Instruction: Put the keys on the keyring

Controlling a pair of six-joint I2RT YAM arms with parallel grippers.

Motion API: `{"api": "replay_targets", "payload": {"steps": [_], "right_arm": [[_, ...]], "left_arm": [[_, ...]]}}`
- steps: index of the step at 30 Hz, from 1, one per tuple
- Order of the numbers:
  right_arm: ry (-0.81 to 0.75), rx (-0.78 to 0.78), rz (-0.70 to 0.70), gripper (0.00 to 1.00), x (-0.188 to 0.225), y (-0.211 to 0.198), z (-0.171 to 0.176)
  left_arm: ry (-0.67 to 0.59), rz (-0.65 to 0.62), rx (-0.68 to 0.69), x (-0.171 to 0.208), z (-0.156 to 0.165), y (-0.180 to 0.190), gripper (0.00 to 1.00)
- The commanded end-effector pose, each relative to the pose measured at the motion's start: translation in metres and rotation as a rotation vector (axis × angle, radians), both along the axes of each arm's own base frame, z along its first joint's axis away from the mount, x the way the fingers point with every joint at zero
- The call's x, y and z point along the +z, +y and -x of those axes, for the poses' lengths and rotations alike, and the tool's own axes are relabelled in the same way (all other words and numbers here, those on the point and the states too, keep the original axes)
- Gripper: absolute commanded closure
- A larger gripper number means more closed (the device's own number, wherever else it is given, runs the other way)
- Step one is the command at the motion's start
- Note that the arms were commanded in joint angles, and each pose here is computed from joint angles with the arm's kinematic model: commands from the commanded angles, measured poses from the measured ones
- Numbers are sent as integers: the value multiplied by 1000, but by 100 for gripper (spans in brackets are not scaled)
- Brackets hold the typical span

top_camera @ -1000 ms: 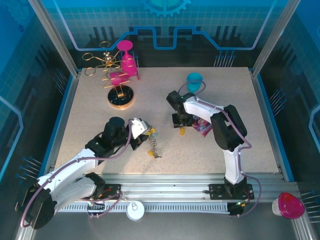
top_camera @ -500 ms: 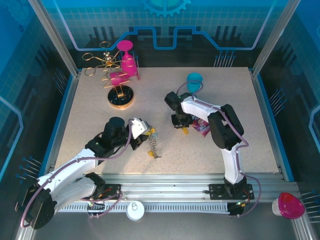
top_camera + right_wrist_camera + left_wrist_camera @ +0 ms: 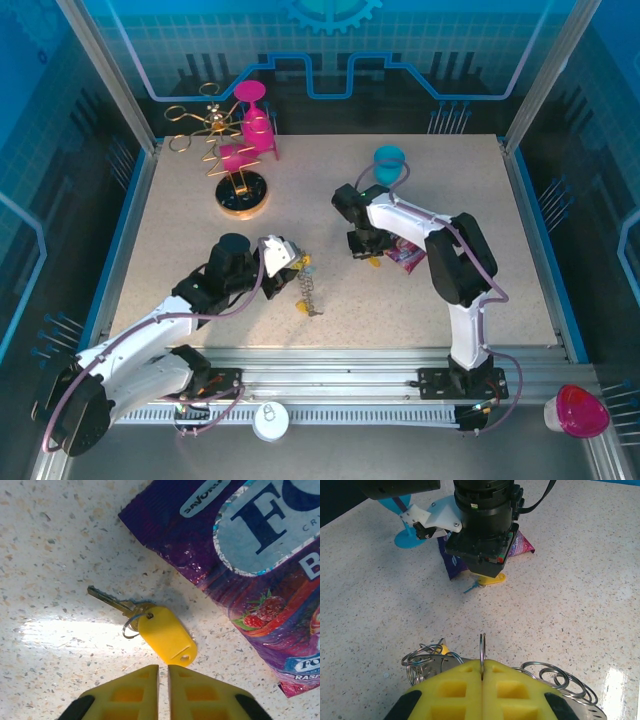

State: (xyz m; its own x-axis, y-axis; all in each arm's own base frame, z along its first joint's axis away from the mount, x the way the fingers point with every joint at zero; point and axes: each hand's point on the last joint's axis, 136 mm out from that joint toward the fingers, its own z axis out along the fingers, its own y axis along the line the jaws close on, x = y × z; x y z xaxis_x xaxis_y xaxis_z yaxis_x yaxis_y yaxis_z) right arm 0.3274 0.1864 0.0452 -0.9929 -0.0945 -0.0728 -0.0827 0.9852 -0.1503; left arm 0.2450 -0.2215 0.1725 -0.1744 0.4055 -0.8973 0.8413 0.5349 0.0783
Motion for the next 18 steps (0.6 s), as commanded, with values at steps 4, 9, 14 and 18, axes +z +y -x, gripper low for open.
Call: {"api": "replay_targets", "payload": {"steps": [4,9,14,18], "right_arm": [[6,5,-54,64,5,15,-2],[20,-21,-25,63,-11,12,-5],[26,-25,-25,65,-20,15,-8],[22,-16,0,68,-23,12,-11]], "left_arm": [[-47,17,-22,8,-1,-5,100],[-42,20,-24,9,1,-5,100],[-35,18,-33,6,4,-4,100],[-38,15,-38,5,4,-5,100]]}}
